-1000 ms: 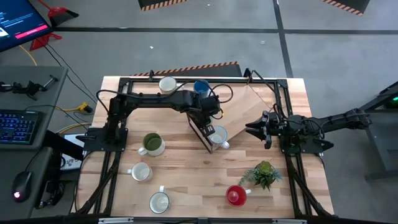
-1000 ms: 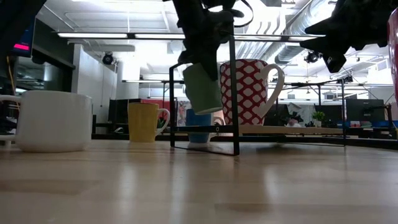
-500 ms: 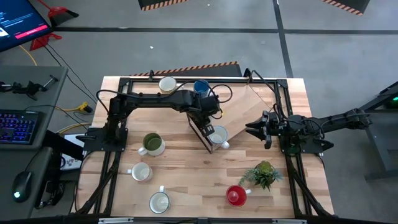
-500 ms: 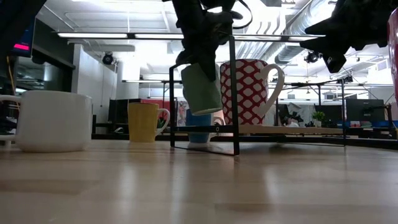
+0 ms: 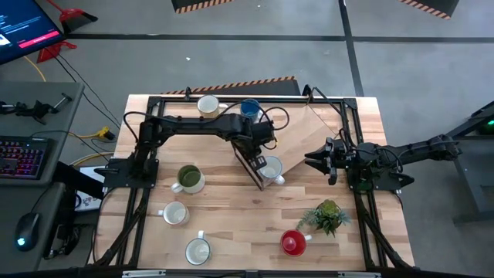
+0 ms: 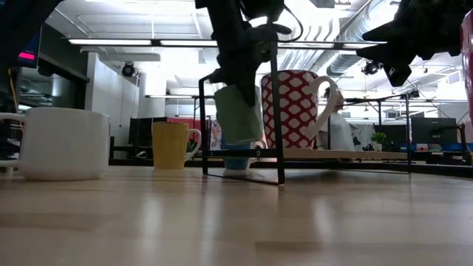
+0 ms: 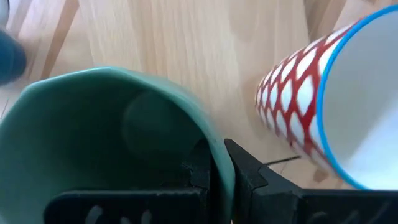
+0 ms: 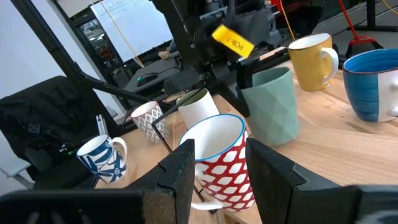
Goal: Place coffee mugs
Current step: Put the light green mug on the shelf
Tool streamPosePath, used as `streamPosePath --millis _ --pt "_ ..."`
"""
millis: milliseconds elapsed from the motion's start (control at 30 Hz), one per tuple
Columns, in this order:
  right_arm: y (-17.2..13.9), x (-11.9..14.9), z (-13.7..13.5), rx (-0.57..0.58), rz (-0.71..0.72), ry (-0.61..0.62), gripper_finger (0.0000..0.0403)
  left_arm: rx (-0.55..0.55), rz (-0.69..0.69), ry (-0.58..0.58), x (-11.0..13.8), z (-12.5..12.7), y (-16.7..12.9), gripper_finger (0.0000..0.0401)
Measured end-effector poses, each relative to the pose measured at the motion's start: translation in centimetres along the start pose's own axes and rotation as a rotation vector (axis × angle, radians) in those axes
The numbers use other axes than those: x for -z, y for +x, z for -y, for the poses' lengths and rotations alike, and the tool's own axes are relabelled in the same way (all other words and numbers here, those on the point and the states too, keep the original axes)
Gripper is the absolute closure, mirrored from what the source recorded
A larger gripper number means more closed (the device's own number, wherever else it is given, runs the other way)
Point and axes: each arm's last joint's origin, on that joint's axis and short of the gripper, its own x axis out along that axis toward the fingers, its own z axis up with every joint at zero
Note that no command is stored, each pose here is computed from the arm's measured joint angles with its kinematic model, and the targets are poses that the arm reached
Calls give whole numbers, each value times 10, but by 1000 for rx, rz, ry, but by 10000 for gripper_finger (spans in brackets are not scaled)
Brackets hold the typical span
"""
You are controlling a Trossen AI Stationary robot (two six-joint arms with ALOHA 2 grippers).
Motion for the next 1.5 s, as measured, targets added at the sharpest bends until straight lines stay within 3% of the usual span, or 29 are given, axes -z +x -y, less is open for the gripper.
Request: streamPosePath --millis 1500 --pt "0 0 0 -10 -7 -1 279 34 -1 7 0 3 -2 374"
